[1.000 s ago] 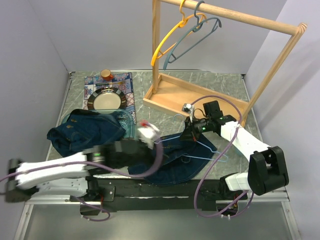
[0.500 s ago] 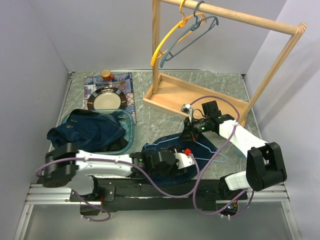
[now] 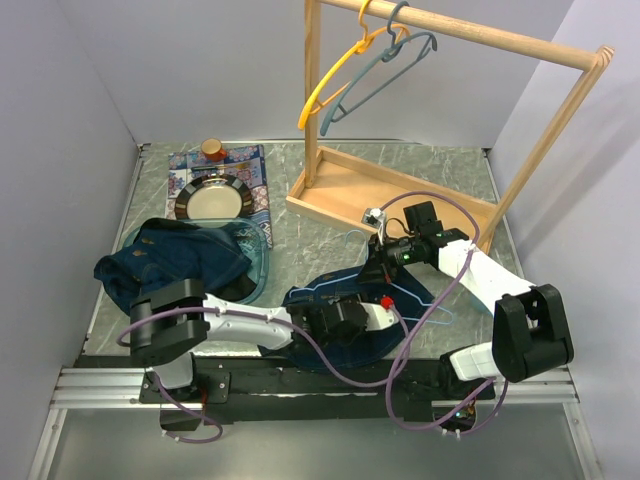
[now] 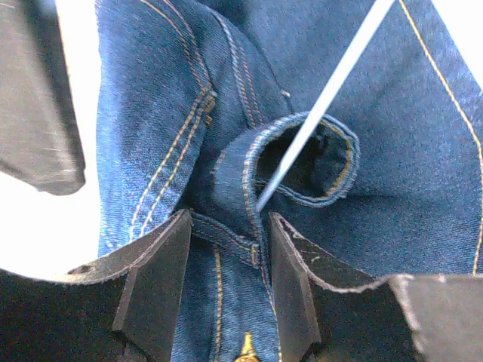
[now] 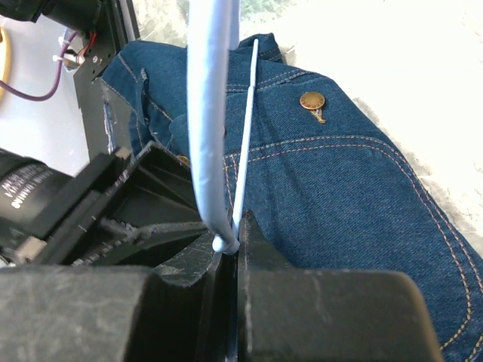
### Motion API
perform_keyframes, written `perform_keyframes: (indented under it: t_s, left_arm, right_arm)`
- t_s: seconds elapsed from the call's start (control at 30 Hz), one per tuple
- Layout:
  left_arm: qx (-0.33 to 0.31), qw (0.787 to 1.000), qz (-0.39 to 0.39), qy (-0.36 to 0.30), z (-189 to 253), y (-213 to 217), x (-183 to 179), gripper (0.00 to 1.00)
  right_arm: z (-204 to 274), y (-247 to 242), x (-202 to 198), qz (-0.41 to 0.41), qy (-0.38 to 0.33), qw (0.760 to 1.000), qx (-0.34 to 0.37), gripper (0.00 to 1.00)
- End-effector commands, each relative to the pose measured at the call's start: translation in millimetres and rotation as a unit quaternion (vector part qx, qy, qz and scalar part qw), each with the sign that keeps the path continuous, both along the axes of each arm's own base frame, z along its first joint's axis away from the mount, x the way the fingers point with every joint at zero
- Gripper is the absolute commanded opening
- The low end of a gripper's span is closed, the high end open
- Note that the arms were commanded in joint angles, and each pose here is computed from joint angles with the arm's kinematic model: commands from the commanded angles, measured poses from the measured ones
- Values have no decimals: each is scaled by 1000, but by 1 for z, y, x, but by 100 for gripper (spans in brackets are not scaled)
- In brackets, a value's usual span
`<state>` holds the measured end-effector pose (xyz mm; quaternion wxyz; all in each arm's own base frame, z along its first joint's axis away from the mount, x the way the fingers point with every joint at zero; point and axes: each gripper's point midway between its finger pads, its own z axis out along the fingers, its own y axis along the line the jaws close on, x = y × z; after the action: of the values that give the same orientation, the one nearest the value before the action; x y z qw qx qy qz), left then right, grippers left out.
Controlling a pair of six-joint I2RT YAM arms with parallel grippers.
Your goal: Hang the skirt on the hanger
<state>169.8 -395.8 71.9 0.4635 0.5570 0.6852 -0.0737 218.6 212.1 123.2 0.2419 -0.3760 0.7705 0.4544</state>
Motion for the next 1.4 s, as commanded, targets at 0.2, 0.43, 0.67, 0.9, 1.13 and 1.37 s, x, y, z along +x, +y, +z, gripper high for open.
perform_keyframes:
  t_s: [0.2,0.43,0.67,0.9,1.13,1.37]
  left_arm:
    - [-70,997,0,19,39,2,20,49]
    - [-67,997,-21,39,33,-1,18,48]
    - [-54,996,-51,42,27,5,9,53]
    - [-23,999,-40,29,12,5,19,52]
    - [-3,1000,-22,19,2,5,28,48]
    - [1,1000,7,2,2,13,37,1]
  right_arm:
    - [6,3,-4,16,9,1000,7,0]
    - [7,4,-6,21,16,1000,14,0]
    - [7,5,-7,26,21,999,18,0]
    - [6,4,-8,26,24,999,16,0]
    - [6,4,-8,25,23,999,16,0]
    - [7,4,-8,28,24,999,17,0]
